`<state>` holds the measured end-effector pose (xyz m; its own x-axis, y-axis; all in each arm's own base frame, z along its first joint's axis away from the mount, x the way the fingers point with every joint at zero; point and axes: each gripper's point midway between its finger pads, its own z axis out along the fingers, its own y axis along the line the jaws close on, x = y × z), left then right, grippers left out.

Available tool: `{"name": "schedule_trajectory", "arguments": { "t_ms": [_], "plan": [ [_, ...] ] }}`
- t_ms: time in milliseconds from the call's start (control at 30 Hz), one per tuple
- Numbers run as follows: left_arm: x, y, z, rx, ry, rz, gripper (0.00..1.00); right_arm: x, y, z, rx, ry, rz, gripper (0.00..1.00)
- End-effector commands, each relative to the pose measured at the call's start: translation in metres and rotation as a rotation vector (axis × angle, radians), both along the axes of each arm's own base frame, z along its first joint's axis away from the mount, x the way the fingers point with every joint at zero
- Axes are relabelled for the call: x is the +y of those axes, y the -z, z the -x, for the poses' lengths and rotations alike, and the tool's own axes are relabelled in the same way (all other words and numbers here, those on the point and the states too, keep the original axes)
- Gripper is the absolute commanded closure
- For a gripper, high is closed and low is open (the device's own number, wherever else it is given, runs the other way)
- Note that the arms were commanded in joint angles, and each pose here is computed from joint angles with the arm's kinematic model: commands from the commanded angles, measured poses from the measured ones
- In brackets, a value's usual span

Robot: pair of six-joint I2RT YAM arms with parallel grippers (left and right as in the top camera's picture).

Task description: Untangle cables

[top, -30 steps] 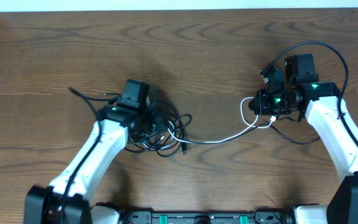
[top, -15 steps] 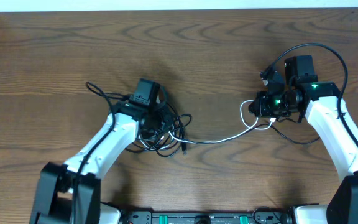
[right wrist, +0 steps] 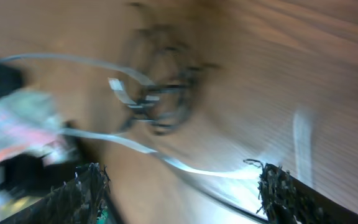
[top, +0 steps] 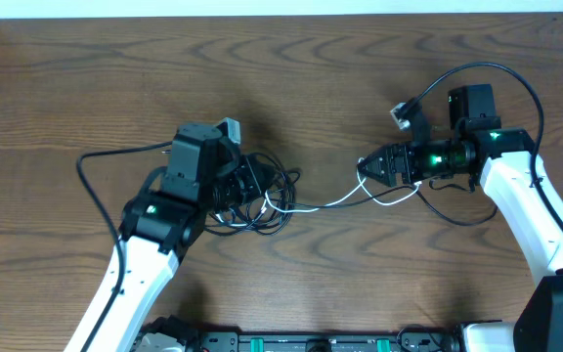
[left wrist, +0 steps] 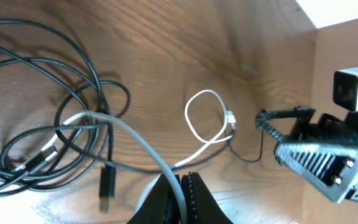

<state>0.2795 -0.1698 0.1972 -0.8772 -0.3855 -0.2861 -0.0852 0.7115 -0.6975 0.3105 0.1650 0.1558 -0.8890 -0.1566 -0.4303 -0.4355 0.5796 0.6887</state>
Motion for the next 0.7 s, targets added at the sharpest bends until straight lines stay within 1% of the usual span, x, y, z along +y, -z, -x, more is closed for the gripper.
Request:
{"name": "schedule_trajectory", "arguments": {
  "t_ms": [0, 133, 400, 500, 567, 600, 667],
  "plan": [
    [-0.001, -0.015, -0.001, 0.013, -0.045, 0.058, 0.93, 0.03, -0.04, 0.022, -0.097, -0.196, -0.274, 0.23],
    [-0.001, -0.013, -0.003, 0.056, -0.09, 0.089, 0.93, 0.044, -0.041, 0.032, -0.101, -0.252, -0.28, 0.27],
    [-0.002, -0.002, -0.007, 0.203, -0.221, 0.164, 0.92, 0.089, -0.045, 0.065, -0.174, -0.448, -0.308, 0.3],
    [-0.004, -0.003, -0.005, 0.269, -0.275, 0.222, 0.92, 0.105, -0.046, 0.073, -0.219, -0.506, -0.306, 0.35],
    [-0.009, -0.005, -0.002, 0.325, -0.294, 0.275, 0.92, 0.115, -0.044, 0.077, -0.254, -0.539, -0.287, 0.36],
    [-0.011, -0.007, 0.001, 0.358, -0.299, 0.304, 0.92, 0.118, -0.042, 0.078, -0.269, -0.55, -0.278, 0.39],
    [-0.015, -0.009, 0.004, 0.411, -0.312, 0.35, 0.92, 0.126, -0.039, 0.08, -0.282, -0.56, -0.247, 0.4]
  ]
}}
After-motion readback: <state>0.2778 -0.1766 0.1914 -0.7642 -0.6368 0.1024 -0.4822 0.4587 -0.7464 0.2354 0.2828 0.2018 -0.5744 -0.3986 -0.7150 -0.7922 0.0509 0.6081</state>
